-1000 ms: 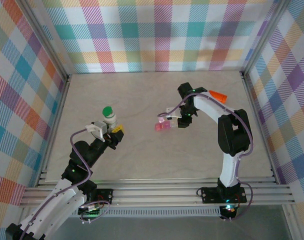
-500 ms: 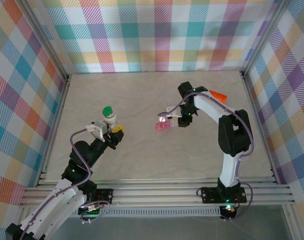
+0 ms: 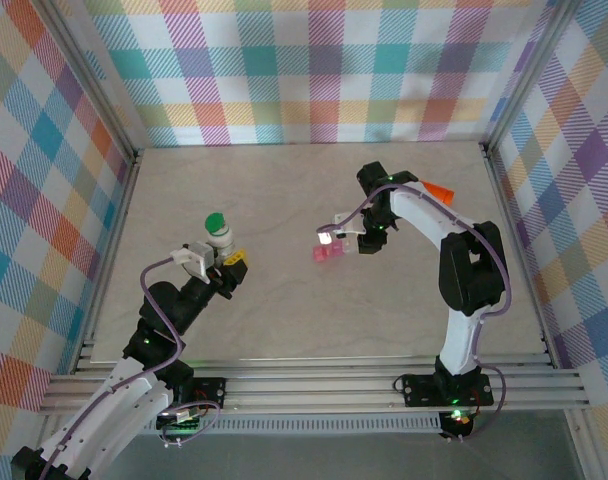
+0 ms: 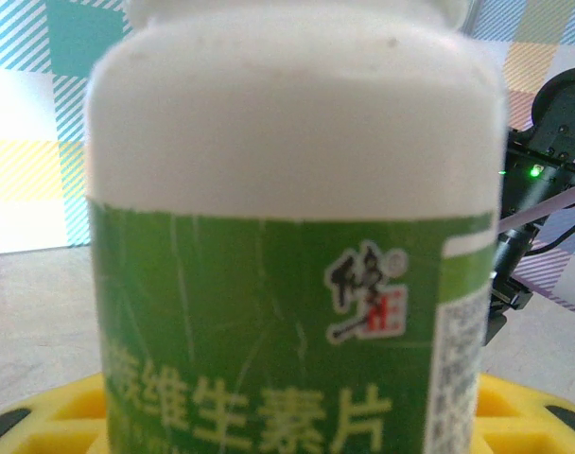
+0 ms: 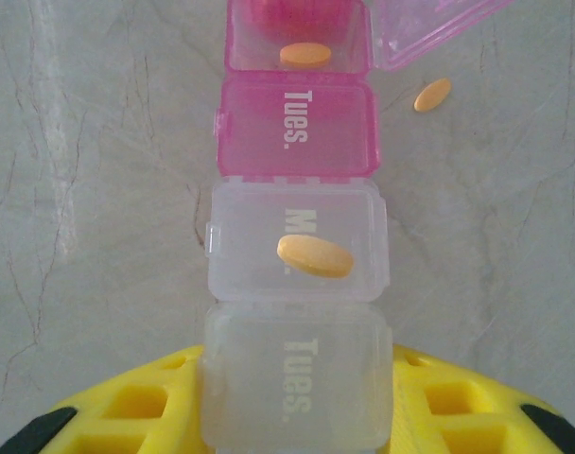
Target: Sort the pills into containers
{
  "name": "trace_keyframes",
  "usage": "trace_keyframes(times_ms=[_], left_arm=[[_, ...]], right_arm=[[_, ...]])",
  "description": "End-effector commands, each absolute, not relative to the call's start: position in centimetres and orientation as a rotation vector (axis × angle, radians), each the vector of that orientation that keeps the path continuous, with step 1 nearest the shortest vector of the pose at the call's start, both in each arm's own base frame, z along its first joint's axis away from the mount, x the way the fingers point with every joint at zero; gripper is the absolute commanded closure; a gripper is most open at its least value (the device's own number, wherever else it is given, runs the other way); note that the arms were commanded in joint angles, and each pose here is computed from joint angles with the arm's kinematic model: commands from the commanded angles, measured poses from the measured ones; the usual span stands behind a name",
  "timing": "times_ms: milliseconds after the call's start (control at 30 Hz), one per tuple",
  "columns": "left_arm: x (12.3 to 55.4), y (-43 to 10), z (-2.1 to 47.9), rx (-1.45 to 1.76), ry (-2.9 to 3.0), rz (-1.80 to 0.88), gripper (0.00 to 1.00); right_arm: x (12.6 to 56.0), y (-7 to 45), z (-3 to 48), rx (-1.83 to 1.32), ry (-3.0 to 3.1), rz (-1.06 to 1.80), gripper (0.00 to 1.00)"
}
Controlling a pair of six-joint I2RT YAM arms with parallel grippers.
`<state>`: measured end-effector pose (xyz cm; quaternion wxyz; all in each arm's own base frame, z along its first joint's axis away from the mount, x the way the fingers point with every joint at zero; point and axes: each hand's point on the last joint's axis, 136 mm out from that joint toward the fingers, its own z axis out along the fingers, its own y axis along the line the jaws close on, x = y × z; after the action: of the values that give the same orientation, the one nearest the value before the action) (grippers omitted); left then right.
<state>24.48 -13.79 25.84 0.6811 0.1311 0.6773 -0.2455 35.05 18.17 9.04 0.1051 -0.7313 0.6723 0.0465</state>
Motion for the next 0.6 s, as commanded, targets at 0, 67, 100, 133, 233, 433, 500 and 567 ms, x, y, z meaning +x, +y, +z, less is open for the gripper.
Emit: trace_keyframes(times_ms=[0,67,100,133,233,433,500,567], left_arm=[[24.3,-13.8,26.5,0.286,1.484,-0.563,1.00],[24.3,-13.8,26.4,0.286,1.487,-0.564,1.00],[24.3,-13.8,26.4,0.284,1.487,-0.562,1.00],[24.3,-13.8,26.4,0.284,1.486,-0.563,1.00],[24.3,-13.7,26.4,0.284,1.486,-0.563,1.00],[24.3,-13.7,26.5,0.282,1.483,-0.563,1.00],[24.3,-13.8,26.5,0.283,1.484,-0.563,1.00],[24.3,-13.8,26.5,0.283,1.483,-0.566,1.00]], right_arm=[[34.8,17.8,9.4,-2.196,1.965,0.131,0.63],[34.8,17.7,9.2,-2.206,1.970,0.127,0.63],[34.8,17.5,9.1,-2.215,1.976,0.120,0.63],[34.8,17.3,8.8,-2.229,1.981,0.108,0.63],[34.9,16.7,8.2,-2.251,1.993,0.071,0.63],[35.0,16.8,8.7,-2.239,1.989,0.065,0.63],[35.1,17.0,8.7,-2.228,1.990,0.081,0.63],[35.1,17.3,8.4,-2.217,2.000,0.106,0.63]])
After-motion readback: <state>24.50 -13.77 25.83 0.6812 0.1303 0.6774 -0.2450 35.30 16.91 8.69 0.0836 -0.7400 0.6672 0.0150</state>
